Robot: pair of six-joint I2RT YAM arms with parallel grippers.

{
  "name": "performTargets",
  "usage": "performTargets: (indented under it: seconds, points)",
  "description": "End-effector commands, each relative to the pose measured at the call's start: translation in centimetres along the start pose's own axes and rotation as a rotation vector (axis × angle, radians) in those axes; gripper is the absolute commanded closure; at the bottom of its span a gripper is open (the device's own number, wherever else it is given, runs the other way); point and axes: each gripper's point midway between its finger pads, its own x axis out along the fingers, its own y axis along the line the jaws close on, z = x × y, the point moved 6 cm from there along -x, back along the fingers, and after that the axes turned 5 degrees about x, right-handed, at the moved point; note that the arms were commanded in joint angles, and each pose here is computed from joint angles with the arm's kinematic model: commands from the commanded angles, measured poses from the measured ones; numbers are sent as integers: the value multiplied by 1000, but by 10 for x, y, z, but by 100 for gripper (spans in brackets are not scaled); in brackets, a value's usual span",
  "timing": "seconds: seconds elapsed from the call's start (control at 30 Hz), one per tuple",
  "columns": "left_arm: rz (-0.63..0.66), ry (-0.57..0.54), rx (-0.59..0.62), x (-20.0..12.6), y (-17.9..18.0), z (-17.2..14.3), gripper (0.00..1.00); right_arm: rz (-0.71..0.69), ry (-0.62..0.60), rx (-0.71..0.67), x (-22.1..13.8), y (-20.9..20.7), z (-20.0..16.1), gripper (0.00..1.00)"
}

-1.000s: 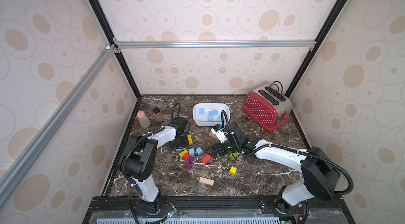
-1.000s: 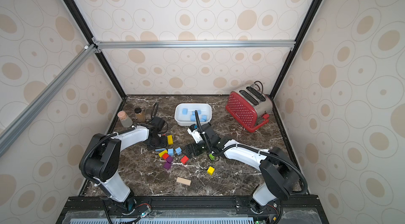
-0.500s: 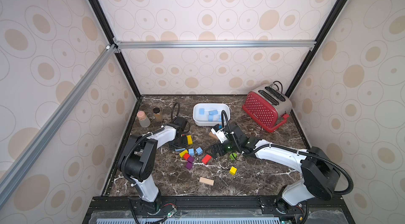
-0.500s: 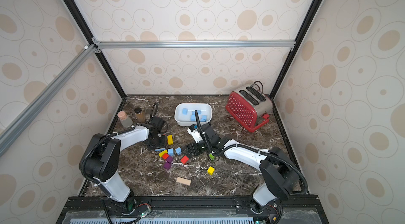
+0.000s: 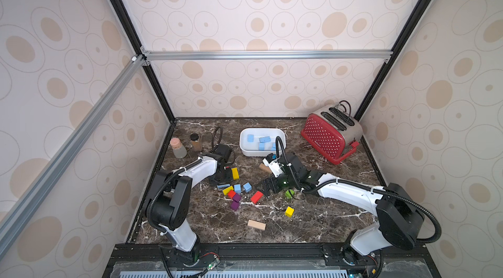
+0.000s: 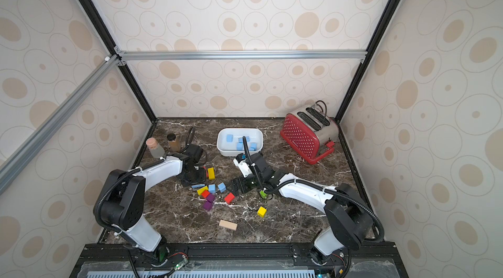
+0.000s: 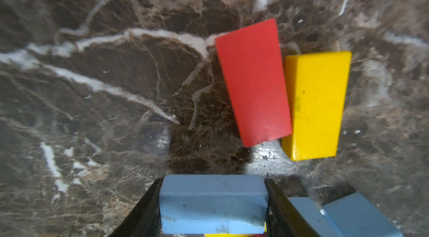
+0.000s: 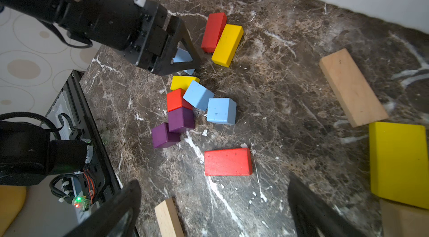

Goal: Pick out the blue building blocks
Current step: Pick up the building block from the center of the board, then place the building block in the storage box.

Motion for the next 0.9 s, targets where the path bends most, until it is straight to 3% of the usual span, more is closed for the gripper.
performTargets:
  seconds: [0.0, 0.47, 0.87]
  points:
    - [24, -49, 30, -29, 3, 11, 100, -5, -50, -19, -15, 8, 17, 0]
    - [-37, -231, 107, -114, -7, 47, 100, -43, -134, -16, -53, 5, 55, 0]
    - [-64, -317, 174, -160, -19, 79, 100, -126, -173, -6, -76, -14, 76, 0]
